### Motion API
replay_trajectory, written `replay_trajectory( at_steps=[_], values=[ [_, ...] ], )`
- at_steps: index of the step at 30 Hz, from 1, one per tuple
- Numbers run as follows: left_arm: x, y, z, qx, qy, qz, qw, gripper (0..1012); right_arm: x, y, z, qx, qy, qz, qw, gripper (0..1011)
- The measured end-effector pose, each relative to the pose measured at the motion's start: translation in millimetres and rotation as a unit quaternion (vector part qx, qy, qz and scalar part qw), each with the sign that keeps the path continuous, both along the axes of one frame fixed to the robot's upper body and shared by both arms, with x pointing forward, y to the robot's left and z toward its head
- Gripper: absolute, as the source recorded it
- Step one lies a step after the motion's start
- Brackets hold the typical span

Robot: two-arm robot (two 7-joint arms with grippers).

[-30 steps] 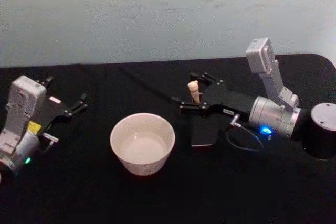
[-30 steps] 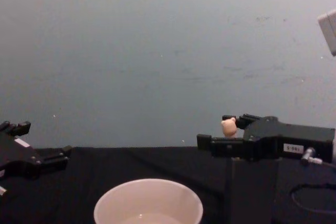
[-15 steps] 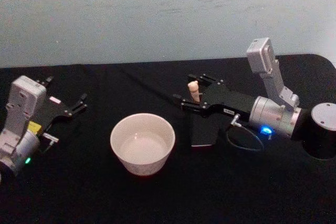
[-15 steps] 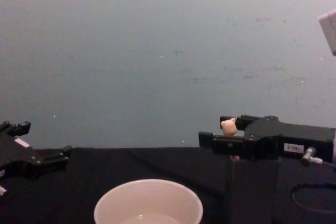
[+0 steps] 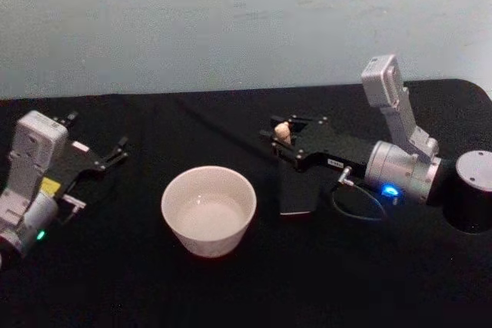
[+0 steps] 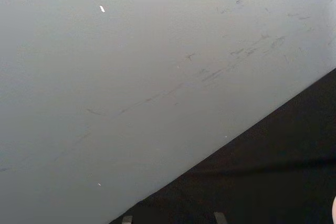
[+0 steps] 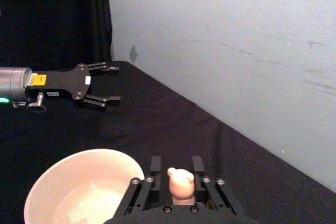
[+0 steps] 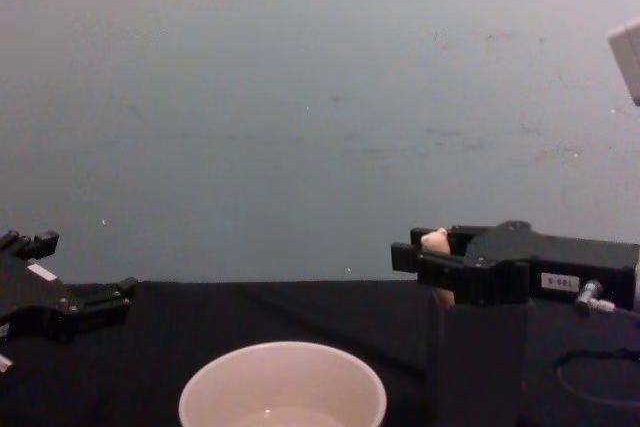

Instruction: Pick up the stirring spoon with one hand, stir inside the cup, then place it back in its original position.

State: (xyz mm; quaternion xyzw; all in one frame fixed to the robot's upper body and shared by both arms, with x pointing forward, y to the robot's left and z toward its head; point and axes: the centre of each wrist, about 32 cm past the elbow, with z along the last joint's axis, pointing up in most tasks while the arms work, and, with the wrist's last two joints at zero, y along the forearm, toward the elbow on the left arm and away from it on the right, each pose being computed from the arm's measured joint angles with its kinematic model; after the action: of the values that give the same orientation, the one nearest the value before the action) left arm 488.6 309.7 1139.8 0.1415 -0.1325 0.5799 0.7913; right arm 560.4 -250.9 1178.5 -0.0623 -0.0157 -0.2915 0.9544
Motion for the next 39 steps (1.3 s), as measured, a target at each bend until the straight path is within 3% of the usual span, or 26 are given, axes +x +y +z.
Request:
replay_trajectory(
  at_steps=[5, 27, 39],
  values=[
    [0.0, 0.0, 0.0, 0.000, 0.000, 0.000, 1.0000, 1002, 0.0, 0.0, 0.0, 0.000, 0.000, 0.000, 1.0000, 229],
    [0.0, 0.0, 0.0, 0.000, 0.000, 0.000, 1.0000, 1001, -1.8, -0.4, 0.5, 0.004, -0.001, -0.001, 1.0000, 228],
    [0.0, 0.0, 0.0, 0.000, 0.000, 0.000, 1.0000, 1001, -15.6, -4.6, 20.4, 0.027, -0.044, -0.021, 0.9984, 228]
  ],
)
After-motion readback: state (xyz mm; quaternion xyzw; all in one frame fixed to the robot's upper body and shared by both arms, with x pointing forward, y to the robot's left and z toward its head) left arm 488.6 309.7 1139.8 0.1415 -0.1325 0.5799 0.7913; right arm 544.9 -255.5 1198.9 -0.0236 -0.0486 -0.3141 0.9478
